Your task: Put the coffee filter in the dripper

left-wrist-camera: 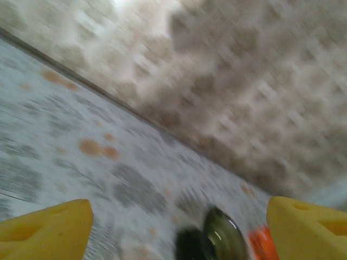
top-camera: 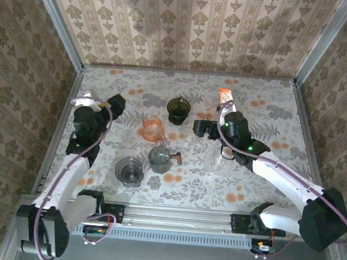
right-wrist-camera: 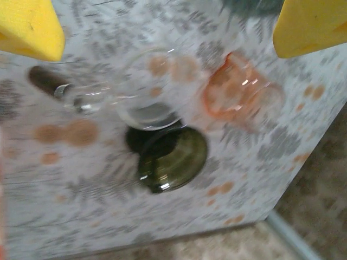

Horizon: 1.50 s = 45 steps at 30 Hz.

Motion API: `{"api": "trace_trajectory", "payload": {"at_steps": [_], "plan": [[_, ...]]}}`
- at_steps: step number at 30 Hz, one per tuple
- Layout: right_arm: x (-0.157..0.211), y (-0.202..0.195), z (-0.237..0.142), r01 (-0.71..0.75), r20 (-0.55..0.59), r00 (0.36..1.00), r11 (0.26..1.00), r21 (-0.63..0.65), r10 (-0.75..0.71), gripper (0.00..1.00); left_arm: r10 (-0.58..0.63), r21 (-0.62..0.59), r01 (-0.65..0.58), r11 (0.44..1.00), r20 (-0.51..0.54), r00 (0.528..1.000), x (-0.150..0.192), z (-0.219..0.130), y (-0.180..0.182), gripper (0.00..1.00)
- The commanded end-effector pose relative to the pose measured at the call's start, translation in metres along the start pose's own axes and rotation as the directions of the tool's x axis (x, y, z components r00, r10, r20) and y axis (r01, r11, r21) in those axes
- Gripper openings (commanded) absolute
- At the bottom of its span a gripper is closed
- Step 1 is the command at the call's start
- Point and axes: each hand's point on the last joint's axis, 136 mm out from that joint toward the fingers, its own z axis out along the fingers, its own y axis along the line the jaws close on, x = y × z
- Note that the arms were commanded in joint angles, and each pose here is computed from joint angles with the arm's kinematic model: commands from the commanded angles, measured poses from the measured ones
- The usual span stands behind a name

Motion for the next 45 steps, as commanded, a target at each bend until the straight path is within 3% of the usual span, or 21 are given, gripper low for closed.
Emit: {"api": "trace_trajectory", "payload": {"at_steps": [1,6,15,26,45], "plan": [[0.039,0.023,0.006,0.119,-0.164,0.978,0.990,-0.071,-0.129,1.00,0.023,0.040,-0.010,0.999,-0.345,0.938,0.070,-0.016,-0.019,0.79],[0.060,0.033,0.010,0.140,-0.208,0.966,0.986,-0.084,-0.155,1.00,0.079,0.091,-0.030,0.995,-0.603,0.794,0.138,-0.035,-0.037,0.69],[0.054,0.012,-0.011,0.117,-0.150,0.982,0.993,0.023,-0.112,1.00,0.191,0.063,-0.229,0.971,-0.780,0.596,0.195,-0.051,-0.030,0.66],[0.040,-0.005,-0.036,0.107,-0.065,0.993,0.988,0.109,-0.100,1.00,0.227,0.103,-0.265,0.959,-0.838,0.496,0.232,-0.052,-0.034,0.64],[0.052,-0.014,-0.045,0.050,-0.074,0.996,0.991,0.127,-0.040,1.00,0.239,0.227,-0.085,0.970,-0.842,0.484,0.265,-0.036,-0.099,0.61]]}}
